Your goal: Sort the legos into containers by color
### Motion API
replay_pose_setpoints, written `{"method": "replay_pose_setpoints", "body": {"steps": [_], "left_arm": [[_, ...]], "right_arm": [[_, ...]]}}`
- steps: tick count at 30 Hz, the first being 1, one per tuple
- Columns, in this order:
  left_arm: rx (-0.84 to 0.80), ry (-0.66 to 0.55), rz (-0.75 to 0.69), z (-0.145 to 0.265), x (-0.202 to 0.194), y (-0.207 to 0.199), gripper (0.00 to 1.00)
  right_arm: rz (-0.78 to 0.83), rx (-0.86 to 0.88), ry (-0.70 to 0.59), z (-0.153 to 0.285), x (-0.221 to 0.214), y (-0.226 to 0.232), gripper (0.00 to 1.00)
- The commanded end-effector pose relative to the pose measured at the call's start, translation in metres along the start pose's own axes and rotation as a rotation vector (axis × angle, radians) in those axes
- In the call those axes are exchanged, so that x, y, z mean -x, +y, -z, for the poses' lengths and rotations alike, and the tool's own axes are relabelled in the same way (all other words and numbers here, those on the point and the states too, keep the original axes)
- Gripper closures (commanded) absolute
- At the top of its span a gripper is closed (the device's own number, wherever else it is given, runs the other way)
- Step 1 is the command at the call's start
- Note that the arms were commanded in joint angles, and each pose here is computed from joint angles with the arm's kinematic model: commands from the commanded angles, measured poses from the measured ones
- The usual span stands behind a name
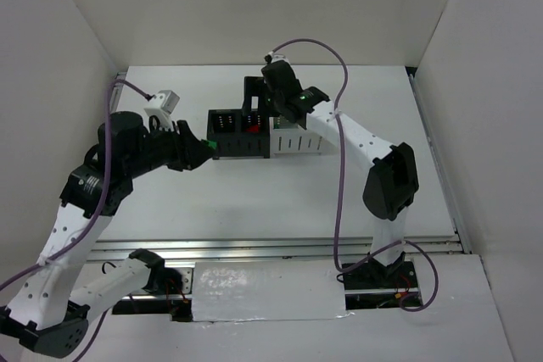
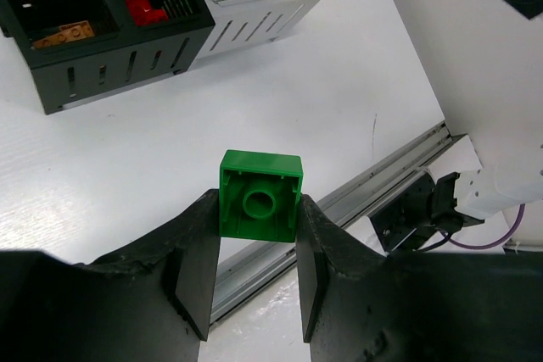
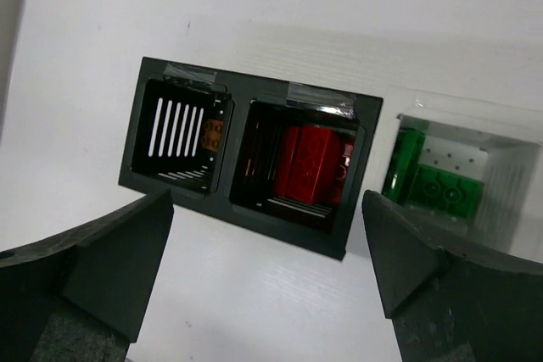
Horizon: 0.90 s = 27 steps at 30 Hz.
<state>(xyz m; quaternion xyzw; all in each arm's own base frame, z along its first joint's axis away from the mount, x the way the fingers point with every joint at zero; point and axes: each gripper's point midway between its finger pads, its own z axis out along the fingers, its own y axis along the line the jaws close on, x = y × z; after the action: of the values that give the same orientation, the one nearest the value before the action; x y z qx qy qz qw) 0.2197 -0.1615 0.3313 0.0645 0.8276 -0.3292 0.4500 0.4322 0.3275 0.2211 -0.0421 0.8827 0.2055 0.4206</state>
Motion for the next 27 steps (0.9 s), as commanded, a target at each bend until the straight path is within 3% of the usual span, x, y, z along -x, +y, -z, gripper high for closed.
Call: {"method": "replay_pose_setpoints", "body": {"steps": [1, 7, 13, 21, 27], "left_arm": [[-0.061, 0.001, -0.035, -0.019, 0.012, -0.007, 1.00], [-0.140, 0.051, -0.026, -0.083, 0.019, -0.014, 1.00], [-0.091, 0.156, -0.072, -0.180, 0.012, -0.015, 1.00], [0.058, 0.219, -0.102, -0.266, 0.015, 0.006, 1.00], [0.078, 0.275, -0.109, -0.304, 0.009, 0.013, 0.91]], "right_arm": [[-0.072, 0.009, -0.166, 0.072, 0.062, 0.003, 0.00], [-0.260, -0.161, -0.207, 0.170, 0.066, -0.079, 0.00], [-0.321, -0.187, -0.257, 0.266, 0.025, -0.119, 0.00], [-0.334, -0.096, -0.206, 0.310, -0.026, -0.116, 0.00], [-0.317, -0.075, -0.205, 0.324, -0.038, -0.115, 0.00]]}}
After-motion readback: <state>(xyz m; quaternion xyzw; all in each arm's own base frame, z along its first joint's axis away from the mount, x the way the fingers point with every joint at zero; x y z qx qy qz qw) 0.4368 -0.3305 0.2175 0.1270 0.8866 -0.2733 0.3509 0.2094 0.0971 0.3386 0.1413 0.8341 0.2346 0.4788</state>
